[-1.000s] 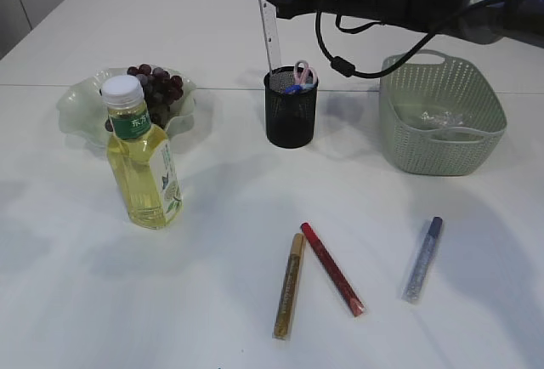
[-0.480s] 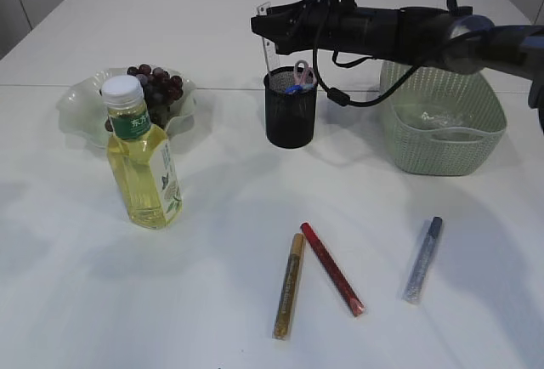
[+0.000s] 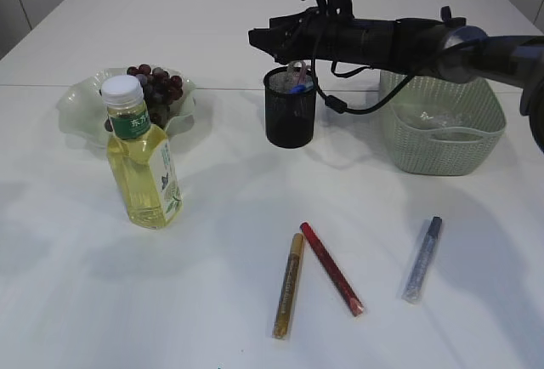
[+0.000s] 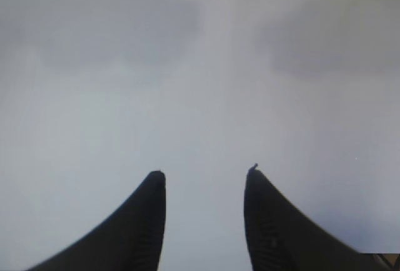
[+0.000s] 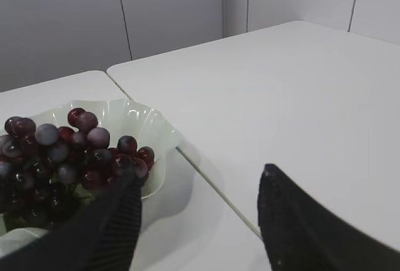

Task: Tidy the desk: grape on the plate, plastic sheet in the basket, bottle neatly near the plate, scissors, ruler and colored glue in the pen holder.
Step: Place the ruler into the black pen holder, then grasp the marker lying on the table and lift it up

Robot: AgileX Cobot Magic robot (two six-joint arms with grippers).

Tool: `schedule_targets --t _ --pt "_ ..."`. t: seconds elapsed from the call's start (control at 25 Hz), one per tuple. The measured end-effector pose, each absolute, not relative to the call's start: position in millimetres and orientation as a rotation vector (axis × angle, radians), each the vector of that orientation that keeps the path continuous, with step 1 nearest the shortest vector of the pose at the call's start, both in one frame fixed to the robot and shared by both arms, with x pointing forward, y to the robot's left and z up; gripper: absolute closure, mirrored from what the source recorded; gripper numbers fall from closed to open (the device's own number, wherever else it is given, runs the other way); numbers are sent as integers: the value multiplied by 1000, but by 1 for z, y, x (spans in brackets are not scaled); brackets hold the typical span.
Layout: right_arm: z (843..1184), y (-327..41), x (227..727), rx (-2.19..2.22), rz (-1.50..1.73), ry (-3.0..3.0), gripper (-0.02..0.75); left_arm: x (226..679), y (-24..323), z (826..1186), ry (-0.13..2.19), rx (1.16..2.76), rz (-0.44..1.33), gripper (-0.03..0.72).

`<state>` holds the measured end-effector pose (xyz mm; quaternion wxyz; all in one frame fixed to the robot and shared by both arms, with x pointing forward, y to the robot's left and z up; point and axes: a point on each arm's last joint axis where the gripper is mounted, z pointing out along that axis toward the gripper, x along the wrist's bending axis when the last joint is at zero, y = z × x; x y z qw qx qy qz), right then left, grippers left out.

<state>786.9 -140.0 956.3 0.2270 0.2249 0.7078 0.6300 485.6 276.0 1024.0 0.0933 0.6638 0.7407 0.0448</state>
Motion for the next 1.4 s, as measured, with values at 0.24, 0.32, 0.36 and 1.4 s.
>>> schedule_targets --t 0.24,0.32,0.36,1.4 --pt "976 -143 789 821 1791 1908 256 485 276 1024 2199 1971 131 379" --pt "991 -146 787 904 1767 1920 256 485 276 1024 2199 1971 131 379" --pt "1000 -147 784 915 1724 1950 256 485 276 1024 2200 1972 130 379" --pt "1144 -205 620 1652 668 2315 279 485 276 1024 2201 1971 127 379"
